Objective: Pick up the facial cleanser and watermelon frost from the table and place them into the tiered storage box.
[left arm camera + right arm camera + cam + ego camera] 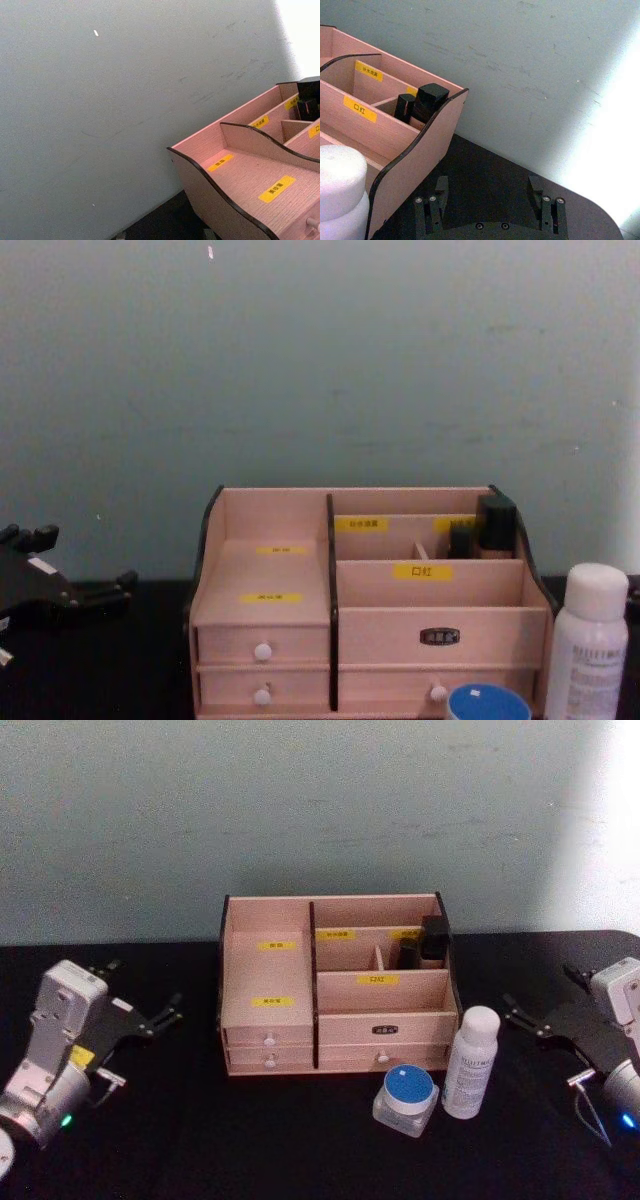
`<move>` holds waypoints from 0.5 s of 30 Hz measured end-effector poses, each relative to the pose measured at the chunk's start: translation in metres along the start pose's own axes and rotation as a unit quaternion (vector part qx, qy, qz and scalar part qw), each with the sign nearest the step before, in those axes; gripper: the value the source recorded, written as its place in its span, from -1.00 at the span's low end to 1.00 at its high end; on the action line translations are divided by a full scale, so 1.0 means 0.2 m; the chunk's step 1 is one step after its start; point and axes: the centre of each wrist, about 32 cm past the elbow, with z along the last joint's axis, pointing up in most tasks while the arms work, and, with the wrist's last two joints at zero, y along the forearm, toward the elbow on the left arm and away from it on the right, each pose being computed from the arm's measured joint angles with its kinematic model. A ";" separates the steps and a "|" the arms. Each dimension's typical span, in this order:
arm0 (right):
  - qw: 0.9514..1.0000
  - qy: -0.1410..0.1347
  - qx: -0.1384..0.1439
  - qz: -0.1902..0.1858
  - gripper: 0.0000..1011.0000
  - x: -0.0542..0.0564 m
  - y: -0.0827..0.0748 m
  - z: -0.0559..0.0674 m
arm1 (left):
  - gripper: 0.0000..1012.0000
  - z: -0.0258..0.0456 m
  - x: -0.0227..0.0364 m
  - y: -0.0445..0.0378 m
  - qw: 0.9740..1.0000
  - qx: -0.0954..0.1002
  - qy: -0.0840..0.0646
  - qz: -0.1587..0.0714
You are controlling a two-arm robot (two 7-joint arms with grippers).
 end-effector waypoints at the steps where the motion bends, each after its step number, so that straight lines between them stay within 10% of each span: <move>1: 1.000 0.000 0.000 0.000 0.98 0.00 0.00 0.00 | 0.98 0.000 0.000 0.000 1.000 0.000 0.000 0.000; 15: 1.000 0.000 0.000 0.000 0.98 0.00 0.00 0.00 | 0.98 0.000 0.000 0.000 1.000 0.000 0.000 0.000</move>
